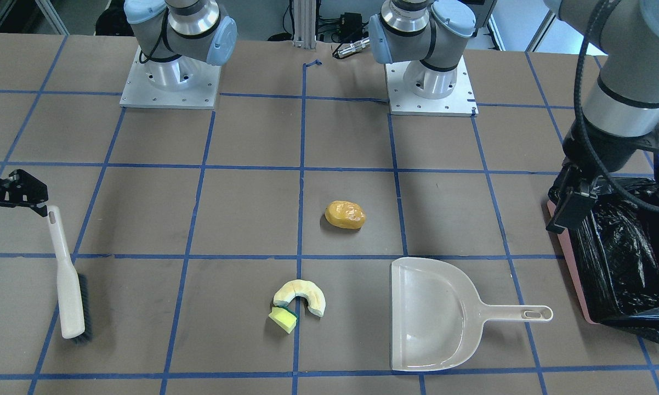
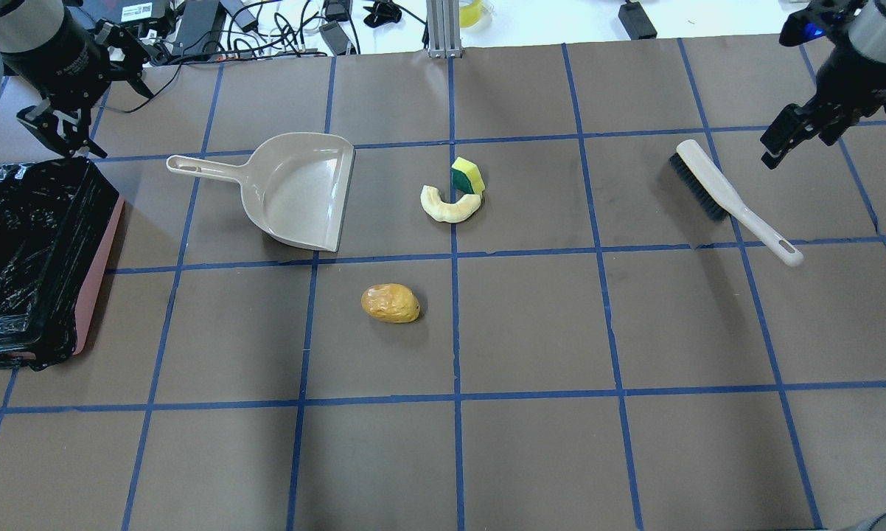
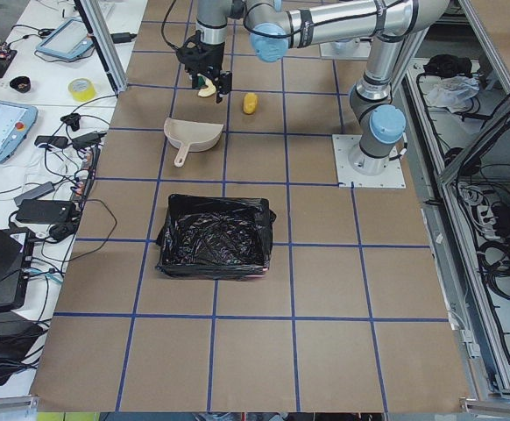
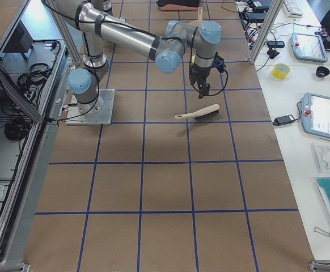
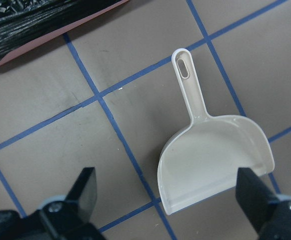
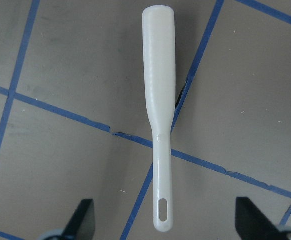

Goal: Sweep and dump trash into bin

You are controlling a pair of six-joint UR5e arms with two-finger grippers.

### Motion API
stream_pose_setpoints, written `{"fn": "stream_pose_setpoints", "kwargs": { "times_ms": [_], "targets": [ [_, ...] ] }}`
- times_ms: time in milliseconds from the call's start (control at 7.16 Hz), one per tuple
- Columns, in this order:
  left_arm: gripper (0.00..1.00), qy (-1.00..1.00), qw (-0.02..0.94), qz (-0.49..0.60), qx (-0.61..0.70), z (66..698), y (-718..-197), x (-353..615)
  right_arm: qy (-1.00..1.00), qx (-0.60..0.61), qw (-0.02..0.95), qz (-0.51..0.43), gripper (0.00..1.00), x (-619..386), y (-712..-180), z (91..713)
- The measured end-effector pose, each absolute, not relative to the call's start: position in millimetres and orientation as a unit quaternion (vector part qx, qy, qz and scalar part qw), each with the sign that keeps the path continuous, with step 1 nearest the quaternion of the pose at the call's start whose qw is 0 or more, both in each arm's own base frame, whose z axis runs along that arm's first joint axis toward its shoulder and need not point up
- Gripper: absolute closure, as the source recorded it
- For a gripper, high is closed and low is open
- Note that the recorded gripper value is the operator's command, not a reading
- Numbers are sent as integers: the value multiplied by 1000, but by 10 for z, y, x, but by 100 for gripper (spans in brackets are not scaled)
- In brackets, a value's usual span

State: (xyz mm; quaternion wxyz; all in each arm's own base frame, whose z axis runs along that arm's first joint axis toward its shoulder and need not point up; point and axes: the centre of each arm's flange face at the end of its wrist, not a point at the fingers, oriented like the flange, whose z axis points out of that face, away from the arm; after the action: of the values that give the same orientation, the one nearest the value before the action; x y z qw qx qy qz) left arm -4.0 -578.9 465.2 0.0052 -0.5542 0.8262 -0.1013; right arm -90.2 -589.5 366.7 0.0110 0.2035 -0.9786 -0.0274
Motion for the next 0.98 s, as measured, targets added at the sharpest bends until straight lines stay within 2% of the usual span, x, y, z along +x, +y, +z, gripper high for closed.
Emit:
{"fn": "stream_pose_setpoints", "kwargs": {
  "times_ms": [419, 559, 838, 978],
  "targets": [
    [0, 758, -10, -103, -644, 3936, -6326, 64, -965, 251, 8, -77, 4, -991, -5855, 2821],
    [0, 748, -10, -99, -656, 3680, -6519, 104, -963, 258, 15, -80, 10, -979, -5771, 2612],
    [0, 729, -3, -81, -680, 3221, -6824, 159, -960, 265, 24, -84, 35, -959, -5662, 2437],
    [0, 725, 5, -68, -686, 2977, -6903, 175, -959, 266, 33, -90, 38, -975, -5642, 2417]
  ]
}}
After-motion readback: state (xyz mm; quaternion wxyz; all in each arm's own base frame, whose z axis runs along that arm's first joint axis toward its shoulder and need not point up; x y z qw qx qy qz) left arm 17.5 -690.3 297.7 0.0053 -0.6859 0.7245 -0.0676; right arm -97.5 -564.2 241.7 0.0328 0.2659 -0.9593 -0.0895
